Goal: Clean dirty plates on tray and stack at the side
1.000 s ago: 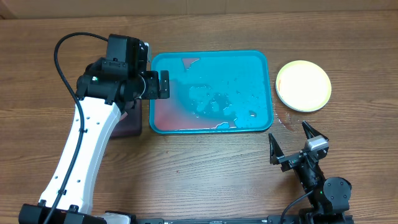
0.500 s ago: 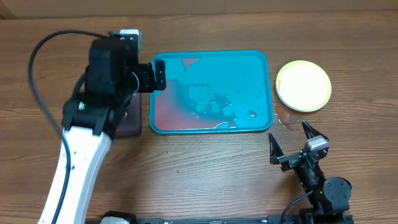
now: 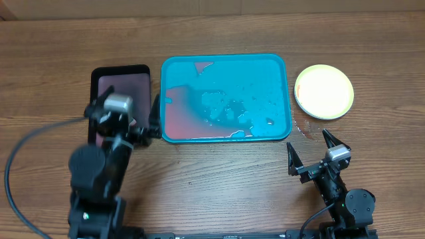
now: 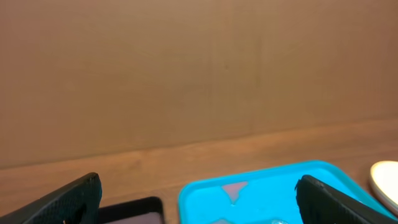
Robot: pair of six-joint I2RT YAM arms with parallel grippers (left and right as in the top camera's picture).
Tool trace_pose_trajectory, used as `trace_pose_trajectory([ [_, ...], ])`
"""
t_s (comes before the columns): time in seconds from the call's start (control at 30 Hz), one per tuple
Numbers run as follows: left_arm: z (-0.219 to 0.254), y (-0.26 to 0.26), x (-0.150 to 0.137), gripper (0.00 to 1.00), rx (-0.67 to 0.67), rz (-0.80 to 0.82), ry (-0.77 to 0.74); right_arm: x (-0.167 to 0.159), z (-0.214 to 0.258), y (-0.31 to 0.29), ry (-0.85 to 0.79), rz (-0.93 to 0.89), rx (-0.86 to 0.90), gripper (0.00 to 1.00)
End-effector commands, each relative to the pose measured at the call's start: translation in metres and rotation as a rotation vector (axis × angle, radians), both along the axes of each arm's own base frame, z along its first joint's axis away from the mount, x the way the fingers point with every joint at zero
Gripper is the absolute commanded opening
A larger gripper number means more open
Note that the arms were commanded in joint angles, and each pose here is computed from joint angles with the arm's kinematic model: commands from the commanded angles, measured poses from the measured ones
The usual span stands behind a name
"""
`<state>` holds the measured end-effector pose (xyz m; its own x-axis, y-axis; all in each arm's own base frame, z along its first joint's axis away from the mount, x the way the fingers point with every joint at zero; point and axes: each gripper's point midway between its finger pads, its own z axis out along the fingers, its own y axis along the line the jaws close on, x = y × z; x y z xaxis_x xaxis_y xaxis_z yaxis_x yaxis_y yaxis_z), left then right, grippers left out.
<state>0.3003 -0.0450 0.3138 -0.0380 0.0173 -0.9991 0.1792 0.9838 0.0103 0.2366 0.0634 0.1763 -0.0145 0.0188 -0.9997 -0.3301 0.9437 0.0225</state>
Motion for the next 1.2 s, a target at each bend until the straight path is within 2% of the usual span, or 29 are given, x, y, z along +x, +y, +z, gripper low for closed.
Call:
trace_pose_trajectory([
  [0.0, -0.033, 0.014, -0.013, 1.00, 0.034, 0.039, -0.025, 0.000, -0.001, -0.001, -0.008, -0.006, -0.010, 1.00],
  [0.3, -0.097, 0.022, -0.043, 1.00, 0.046, 0.066, -0.125, 0.000, -0.001, -0.001, -0.008, -0.006, -0.010, 1.00],
  [0.47, -0.107, 0.022, -0.050, 1.00, 0.043, 0.067, -0.163, 0.000, -0.001, -0.001, -0.008, -0.006, -0.010, 1.00],
  [0.93, -0.155, 0.025, -0.055, 1.00, 0.071, 0.076, 0.016, 0.000, -0.001, -0.001, -0.008, -0.006, -0.010, 1.00],
  [1.17, -0.157, 0.025, -0.055, 1.00, 0.071, 0.076, 0.022, 0.000, -0.001, -0.001, -0.008, -0.006, -0.010, 1.00],
])
